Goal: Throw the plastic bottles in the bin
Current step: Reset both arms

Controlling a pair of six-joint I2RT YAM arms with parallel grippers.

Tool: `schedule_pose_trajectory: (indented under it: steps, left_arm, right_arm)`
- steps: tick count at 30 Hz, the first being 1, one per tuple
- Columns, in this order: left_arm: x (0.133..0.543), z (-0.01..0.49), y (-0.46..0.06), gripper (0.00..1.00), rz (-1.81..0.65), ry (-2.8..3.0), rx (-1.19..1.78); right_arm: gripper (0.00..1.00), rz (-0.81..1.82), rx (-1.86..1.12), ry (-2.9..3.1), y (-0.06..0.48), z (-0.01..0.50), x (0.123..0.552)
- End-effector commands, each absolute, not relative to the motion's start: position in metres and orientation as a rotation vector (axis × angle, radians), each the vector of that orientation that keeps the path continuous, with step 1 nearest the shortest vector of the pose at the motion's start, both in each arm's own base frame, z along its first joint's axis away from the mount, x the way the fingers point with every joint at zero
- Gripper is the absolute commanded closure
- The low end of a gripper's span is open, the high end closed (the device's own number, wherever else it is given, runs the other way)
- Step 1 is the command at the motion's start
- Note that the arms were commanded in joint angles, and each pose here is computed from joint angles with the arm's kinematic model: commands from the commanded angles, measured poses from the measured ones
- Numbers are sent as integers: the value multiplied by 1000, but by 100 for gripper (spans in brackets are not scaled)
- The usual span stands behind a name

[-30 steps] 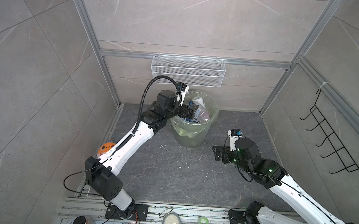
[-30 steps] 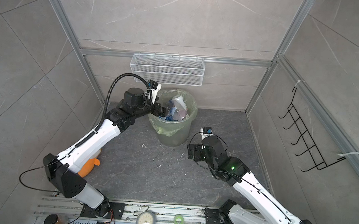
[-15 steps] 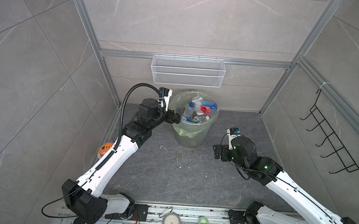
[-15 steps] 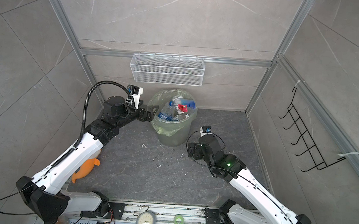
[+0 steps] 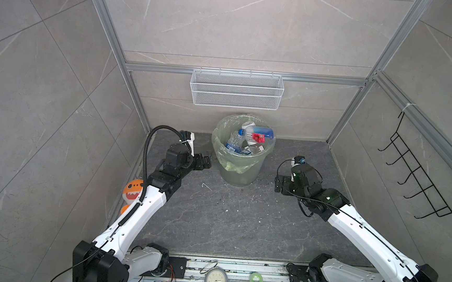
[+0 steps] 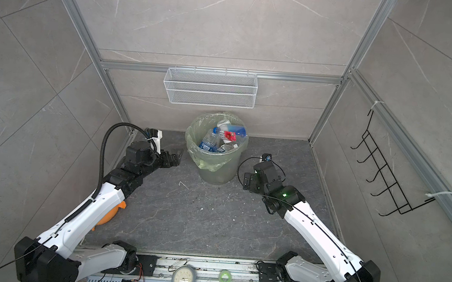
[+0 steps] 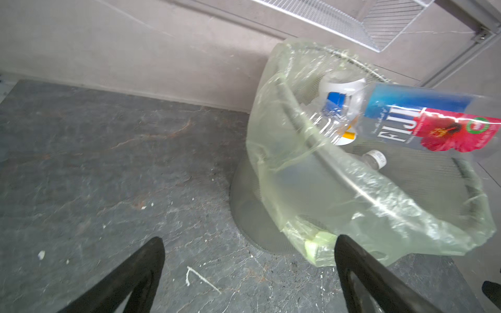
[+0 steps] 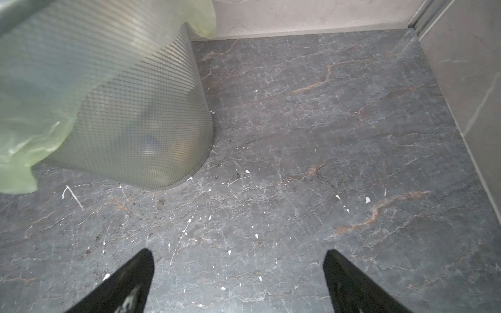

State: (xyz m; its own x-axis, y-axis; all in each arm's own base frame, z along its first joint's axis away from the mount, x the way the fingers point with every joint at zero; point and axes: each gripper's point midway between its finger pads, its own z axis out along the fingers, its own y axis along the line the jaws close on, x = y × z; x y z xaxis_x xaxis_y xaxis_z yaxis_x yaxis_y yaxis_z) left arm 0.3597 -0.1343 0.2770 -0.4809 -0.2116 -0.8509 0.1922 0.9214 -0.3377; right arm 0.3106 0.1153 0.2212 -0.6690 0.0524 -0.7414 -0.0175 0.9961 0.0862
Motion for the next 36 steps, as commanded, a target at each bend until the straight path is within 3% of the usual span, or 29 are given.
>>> schedule_pose_trajectory:
  steps: [1,9,17,23,36]
  left_arm:
    - [356,290,-113,0,-434,1943,-125]
    - [341,243,-81,1,-275,1975,-199]
    - [337,191,-80,1,-167,1978,-28]
    - [350,178,-75,0,-51,1919,113]
    - [363,156,-17,0,-54,1859,-8]
  right_arm:
    - [0,144,58,2307,112,221,322]
    - [0,161,118,2340,100,198,335]
    - [0,79,123,2350,88,173,350]
    - [0,25,126,2300,77,164,368]
    - [0,-118,72,2181,55,148,375]
